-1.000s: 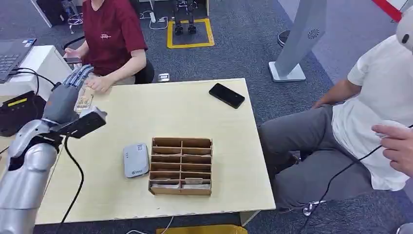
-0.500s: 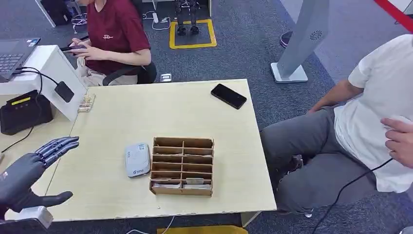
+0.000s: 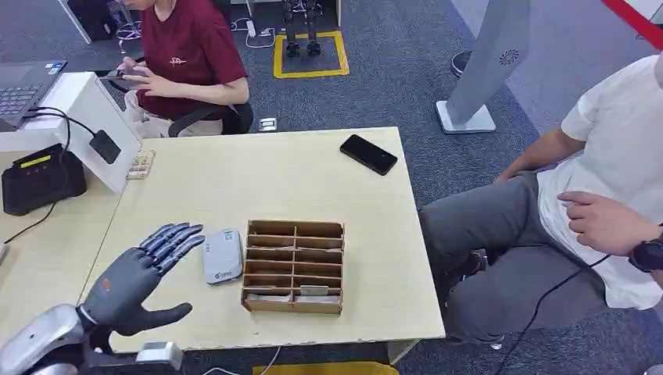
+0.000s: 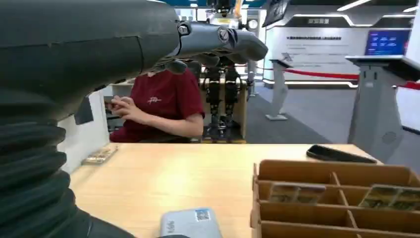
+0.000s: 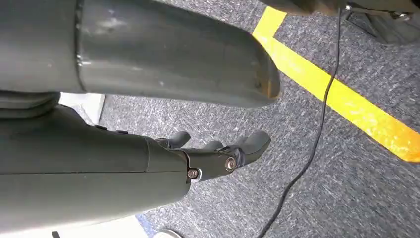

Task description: Pass the card to the sensor for recognition and then transmit it.

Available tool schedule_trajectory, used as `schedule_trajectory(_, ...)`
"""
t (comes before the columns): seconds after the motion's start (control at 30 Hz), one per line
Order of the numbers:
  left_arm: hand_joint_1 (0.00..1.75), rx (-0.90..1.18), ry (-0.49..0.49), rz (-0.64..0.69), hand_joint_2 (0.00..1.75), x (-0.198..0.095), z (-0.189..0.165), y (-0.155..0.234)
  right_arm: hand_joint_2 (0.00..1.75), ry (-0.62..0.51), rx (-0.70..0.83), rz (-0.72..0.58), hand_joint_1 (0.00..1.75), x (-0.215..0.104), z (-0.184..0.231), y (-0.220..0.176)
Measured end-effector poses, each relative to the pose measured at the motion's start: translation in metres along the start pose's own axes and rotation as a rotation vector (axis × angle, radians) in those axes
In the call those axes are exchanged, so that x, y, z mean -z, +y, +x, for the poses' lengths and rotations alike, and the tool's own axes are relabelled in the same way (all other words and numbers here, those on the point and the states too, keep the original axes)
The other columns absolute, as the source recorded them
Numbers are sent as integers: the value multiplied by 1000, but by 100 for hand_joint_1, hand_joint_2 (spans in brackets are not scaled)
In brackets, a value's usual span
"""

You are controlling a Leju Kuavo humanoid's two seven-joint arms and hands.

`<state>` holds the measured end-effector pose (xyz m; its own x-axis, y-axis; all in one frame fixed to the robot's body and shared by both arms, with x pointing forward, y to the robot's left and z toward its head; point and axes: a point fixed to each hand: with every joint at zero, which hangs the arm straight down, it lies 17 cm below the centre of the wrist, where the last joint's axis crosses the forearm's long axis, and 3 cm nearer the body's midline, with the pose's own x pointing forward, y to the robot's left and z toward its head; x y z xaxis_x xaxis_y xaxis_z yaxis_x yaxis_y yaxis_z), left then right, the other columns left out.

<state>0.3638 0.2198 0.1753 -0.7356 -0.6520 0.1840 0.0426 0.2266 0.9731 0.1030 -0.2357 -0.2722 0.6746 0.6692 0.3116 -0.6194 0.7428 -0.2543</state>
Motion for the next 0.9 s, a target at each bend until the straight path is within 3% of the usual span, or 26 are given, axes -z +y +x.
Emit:
schedule_trajectory(0.17, 0, 71, -1, -43, 175, 43, 16, -42, 0, -1, 4, -2, 0, 1, 2, -1)
schedule_trajectory(0.3, 0, 103, -4, -65, 175, 54, 19, -63, 0, 0, 5, 1, 0, 0, 1, -1)
schedule_trajectory(0.6, 0, 83, 5, -130, 175, 54, 17, -95, 0, 1, 5, 4, 0, 0, 1, 0)
schedule_trajectory(0.9, 0, 67, 38, -181, 175, 33, -1, -104, 0, -2, 6, 5, 0, 0, 1, 1)
